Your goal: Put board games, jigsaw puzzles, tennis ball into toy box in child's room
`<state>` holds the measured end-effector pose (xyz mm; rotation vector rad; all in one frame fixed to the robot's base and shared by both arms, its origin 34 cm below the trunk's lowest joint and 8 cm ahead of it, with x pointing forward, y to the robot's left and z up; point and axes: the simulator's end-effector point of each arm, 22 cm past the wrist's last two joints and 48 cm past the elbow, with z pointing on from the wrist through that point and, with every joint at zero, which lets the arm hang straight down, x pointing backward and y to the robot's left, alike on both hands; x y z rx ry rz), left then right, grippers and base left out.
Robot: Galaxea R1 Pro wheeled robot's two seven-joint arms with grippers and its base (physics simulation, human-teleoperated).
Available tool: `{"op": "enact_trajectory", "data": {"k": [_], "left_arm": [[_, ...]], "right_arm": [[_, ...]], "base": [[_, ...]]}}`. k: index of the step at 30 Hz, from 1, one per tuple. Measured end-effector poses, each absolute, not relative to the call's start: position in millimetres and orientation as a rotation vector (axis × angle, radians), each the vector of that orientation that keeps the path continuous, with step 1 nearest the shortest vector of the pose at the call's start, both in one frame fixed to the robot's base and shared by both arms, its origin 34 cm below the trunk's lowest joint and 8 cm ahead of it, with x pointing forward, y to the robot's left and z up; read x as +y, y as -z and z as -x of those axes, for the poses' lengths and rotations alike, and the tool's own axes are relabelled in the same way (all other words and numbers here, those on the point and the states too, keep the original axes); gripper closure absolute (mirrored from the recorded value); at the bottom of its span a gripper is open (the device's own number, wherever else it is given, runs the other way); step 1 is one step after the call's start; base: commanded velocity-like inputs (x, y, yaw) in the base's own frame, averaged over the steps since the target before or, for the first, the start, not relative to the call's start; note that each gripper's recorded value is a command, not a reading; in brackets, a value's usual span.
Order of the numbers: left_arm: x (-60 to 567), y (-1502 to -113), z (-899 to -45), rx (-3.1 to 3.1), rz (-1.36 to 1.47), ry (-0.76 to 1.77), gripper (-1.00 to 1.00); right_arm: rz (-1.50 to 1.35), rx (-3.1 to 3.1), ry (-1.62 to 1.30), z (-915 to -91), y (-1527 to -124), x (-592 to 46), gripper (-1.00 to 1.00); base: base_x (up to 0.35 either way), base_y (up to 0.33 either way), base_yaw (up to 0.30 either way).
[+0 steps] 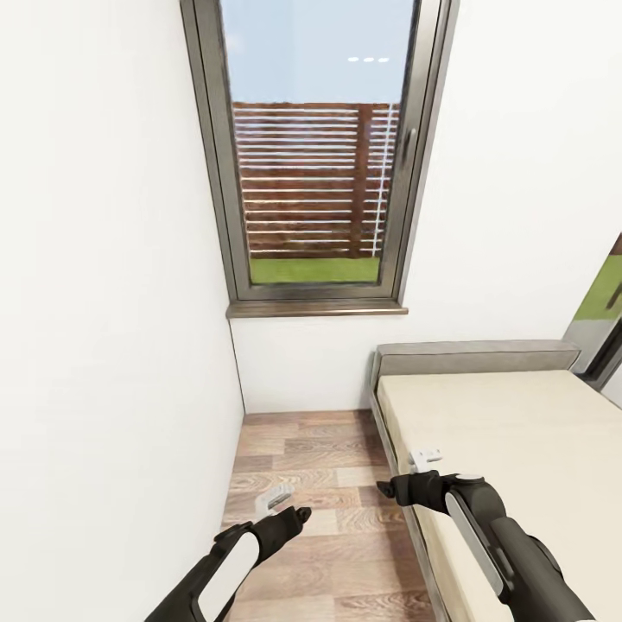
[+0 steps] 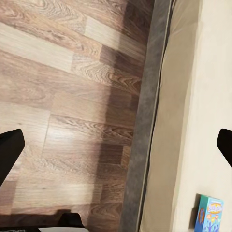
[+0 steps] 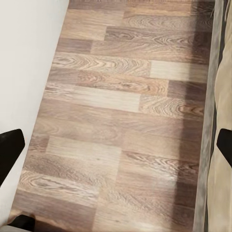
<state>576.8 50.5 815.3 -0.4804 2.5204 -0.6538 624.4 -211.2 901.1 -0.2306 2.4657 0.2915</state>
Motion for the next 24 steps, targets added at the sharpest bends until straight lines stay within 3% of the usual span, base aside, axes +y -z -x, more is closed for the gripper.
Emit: {"op": "enact_trajectory", "data": {"k": [8, 24], "left_arm": [[50.1, -815.4, -576.5, 2.521, 0.478, 0.654, -1.00], [50.8, -815.1, -576.5, 2.521, 0.477, 0.652, -1.00]], "right_arm": [[0.231, 2.465, -0.291, -624.3, -901.4, -211.5, -1.00], [0.230, 2.470, -0.291, -624.0, -901.0, -212.0, -1.00]], "base": [[0.073, 0.000, 0.000], [0.183, 0.000, -0.006]]}}
